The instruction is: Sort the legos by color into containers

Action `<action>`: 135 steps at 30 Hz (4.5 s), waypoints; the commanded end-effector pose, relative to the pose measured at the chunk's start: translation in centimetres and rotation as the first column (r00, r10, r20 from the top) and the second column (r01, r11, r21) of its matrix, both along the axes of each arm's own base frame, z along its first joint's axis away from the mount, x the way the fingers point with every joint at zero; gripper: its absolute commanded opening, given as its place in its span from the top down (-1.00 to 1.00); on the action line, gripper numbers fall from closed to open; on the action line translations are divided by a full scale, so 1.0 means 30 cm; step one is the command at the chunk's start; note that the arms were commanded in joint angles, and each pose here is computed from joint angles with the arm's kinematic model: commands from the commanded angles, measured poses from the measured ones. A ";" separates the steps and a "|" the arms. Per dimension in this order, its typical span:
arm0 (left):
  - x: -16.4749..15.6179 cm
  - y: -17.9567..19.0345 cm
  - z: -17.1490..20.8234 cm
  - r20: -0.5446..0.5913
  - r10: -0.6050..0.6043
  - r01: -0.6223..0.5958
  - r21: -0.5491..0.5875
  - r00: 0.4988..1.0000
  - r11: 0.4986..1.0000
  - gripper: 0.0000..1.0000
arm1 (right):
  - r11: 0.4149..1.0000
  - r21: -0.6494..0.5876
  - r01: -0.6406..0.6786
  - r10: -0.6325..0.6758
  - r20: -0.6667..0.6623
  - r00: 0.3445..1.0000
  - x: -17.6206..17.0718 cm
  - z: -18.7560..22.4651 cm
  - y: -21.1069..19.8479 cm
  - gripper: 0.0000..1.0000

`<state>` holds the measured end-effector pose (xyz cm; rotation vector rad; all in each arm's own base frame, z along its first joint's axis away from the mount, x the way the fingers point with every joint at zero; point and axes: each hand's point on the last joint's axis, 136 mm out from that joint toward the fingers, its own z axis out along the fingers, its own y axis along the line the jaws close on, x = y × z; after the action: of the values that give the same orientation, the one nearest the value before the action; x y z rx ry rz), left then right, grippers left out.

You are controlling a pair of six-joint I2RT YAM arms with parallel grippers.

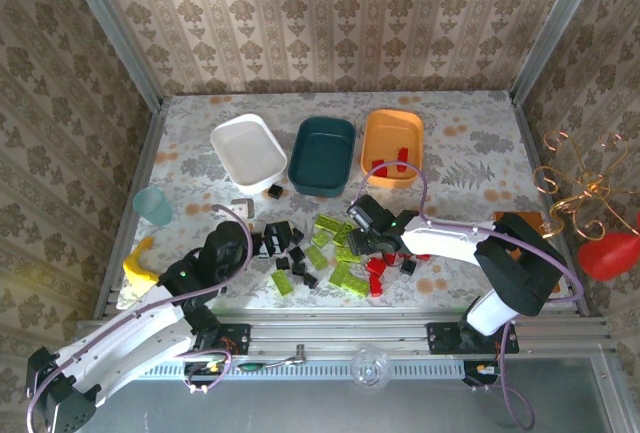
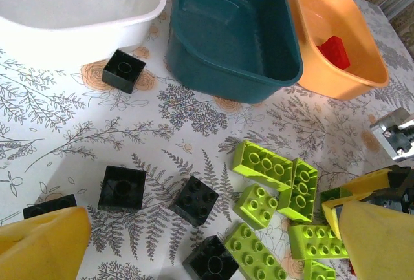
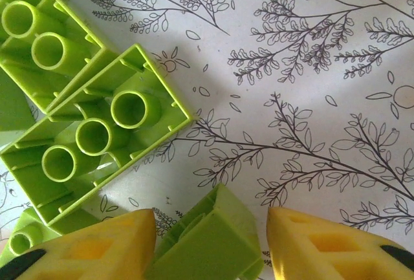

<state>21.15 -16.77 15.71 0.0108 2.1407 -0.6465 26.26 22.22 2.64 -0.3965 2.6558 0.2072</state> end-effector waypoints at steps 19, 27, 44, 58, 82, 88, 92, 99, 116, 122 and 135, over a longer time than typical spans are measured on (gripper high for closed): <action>0.011 0.046 0.034 0.032 0.062 -0.062 -0.011 0.998 0.998 -1.00 | 0.991 0.132 -0.009 -0.020 0.212 0.977 0.201 0.399 0.056 0.29; 0.002 0.057 0.040 0.024 0.073 -0.072 -0.042 0.997 0.997 -0.98 | 0.989 0.140 0.045 -0.080 0.254 0.964 0.520 0.423 0.155 0.29; -0.031 0.141 -0.083 -0.125 0.162 -0.154 0.072 0.979 0.985 -0.90 | 0.972 0.183 0.145 -0.171 0.137 0.976 0.802 0.331 0.199 -0.28; 0.063 0.180 -0.216 -0.268 0.204 -0.191 0.074 0.942 0.979 -0.45 | 0.939 0.338 0.062 -0.143 0.222 0.965 0.509 0.537 0.166 -0.35; 0.116 0.203 -0.428 -0.367 0.249 -0.178 0.215 0.896 0.960 -0.11 | 0.943 0.321 0.091 -0.175 0.245 0.953 0.340 0.526 0.025 -0.30; 0.159 0.203 -0.452 -0.376 0.254 -0.186 0.208 0.891 0.960 -0.06 | 0.942 0.322 0.090 -0.178 0.255 0.951 0.328 0.538 0.013 -0.28; 0.165 0.199 -0.472 -0.386 0.252 -0.179 0.215 0.888 0.960 0.05 | 0.946 0.312 0.092 -0.177 0.257 0.950 0.322 0.534 0.005 -0.28; 0.169 0.178 -0.422 -0.371 0.226 -0.170 0.177 0.901 0.969 0.33 | 0.945 0.313 0.098 -0.182 0.253 0.950 0.315 0.524 -0.003 -0.27; 0.648 0.137 -0.022 -0.186 0.242 -0.210 0.178 0.952 0.961 0.26 | 0.936 0.323 0.138 -0.215 0.214 0.953 0.222 0.473 -0.061 -0.27; 0.803 0.133 -0.072 -0.239 0.252 -0.209 0.189 0.938 0.959 0.20 | 0.934 0.326 0.143 -0.218 0.205 0.954 0.177 0.486 -0.087 -0.28; 0.664 0.044 0.024 -0.188 0.144 -0.114 0.161 0.972 0.980 -0.42 | 0.928 0.336 0.160 -0.236 0.199 0.951 0.138 0.482 -0.116 -0.38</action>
<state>43.51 -14.09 14.63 -0.2011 2.3822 -0.3802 30.77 19.40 17.27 -0.0716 2.3449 0.4991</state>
